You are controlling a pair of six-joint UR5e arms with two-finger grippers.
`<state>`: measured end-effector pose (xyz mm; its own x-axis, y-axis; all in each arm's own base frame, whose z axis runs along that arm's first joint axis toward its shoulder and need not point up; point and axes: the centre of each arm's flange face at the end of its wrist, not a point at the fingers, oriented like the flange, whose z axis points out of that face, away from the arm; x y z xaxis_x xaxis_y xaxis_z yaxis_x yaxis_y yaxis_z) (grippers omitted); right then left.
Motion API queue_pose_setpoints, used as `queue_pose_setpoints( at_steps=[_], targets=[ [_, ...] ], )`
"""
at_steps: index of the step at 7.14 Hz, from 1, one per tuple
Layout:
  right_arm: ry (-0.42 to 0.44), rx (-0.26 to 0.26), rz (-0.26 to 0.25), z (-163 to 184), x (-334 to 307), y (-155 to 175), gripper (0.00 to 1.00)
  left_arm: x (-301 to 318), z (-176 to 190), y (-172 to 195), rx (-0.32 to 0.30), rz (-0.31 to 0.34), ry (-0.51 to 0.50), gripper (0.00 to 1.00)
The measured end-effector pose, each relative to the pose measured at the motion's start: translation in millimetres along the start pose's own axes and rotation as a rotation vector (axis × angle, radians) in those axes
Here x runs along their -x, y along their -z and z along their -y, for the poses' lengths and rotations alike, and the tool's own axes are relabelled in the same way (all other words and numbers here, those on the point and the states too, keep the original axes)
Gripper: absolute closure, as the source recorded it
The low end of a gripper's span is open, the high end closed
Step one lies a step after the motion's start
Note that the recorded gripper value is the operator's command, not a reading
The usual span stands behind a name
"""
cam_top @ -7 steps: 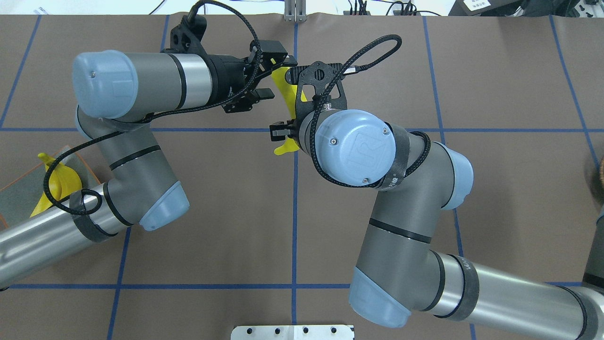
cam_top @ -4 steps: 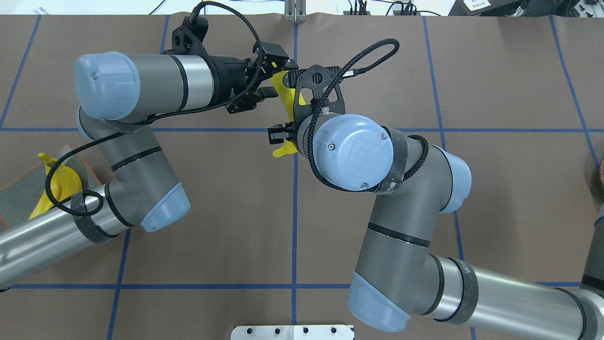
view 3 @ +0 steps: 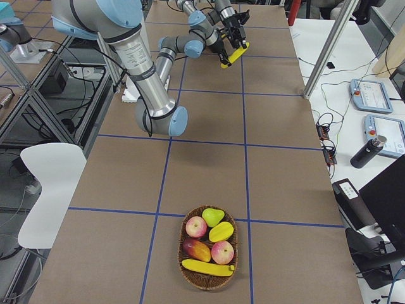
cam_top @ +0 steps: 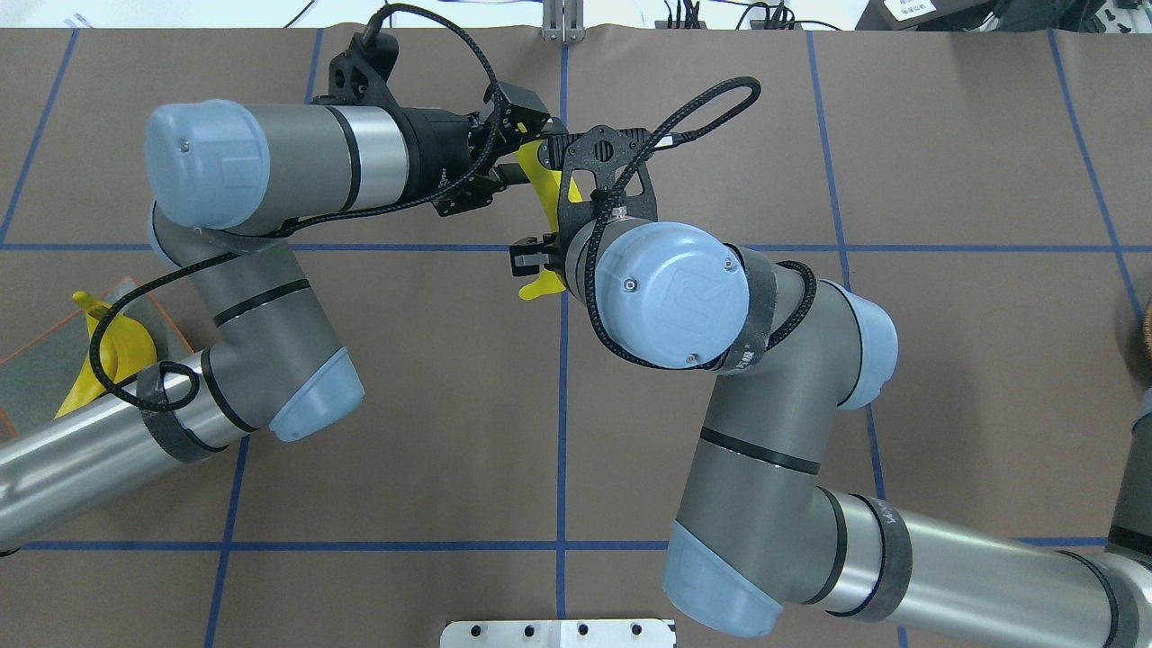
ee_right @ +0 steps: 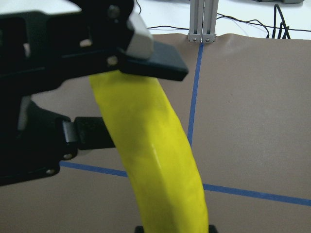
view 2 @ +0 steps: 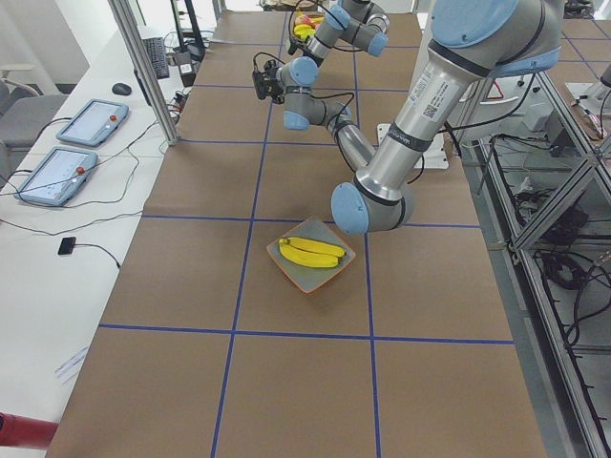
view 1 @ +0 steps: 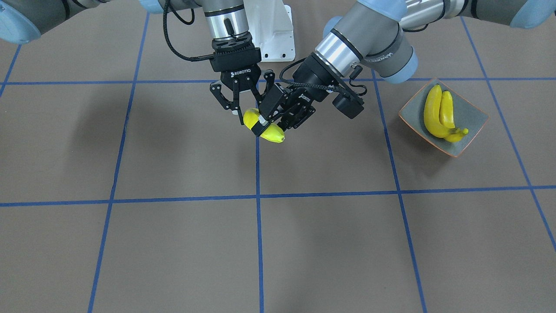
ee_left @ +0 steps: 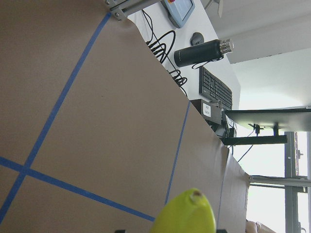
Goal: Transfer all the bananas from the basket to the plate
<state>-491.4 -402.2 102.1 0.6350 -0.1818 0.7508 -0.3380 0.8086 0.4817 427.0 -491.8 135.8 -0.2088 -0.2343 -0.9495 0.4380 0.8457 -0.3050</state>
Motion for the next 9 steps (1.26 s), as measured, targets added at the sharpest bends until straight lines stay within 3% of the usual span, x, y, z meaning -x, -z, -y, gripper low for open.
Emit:
queue_pose_setpoints(
  at_steps=[1,2,3,4,9],
  targets=[
    [0.000,-0.001,0.002,0.2,0.7,0.5,1.00,0.1,0.0,-0.1,0.000,0.000,0.000,0.61],
    [0.000,-0.001,0.002,0.4,0.9,0.6,1.00,-0.2,0.0,0.0,0.000,-0.001,-0.001,0.85],
    [0.000,-0.002,0.002,0.5,1.0,0.8,1.00,-0.8,-0.2,0.2,0.001,-0.004,-0.001,1.00],
    [0.000,-0.004,0.002,0.7,1.0,0.8,0.01,-1.9,-0.6,0.5,0.002,-0.007,-0.002,1.00],
    [0.013,-0.022,0.018,14.9,-9.2,13.7,0.00,-1.2,2.4,4.2,-0.002,-0.010,-0.022,1.00]
  ],
)
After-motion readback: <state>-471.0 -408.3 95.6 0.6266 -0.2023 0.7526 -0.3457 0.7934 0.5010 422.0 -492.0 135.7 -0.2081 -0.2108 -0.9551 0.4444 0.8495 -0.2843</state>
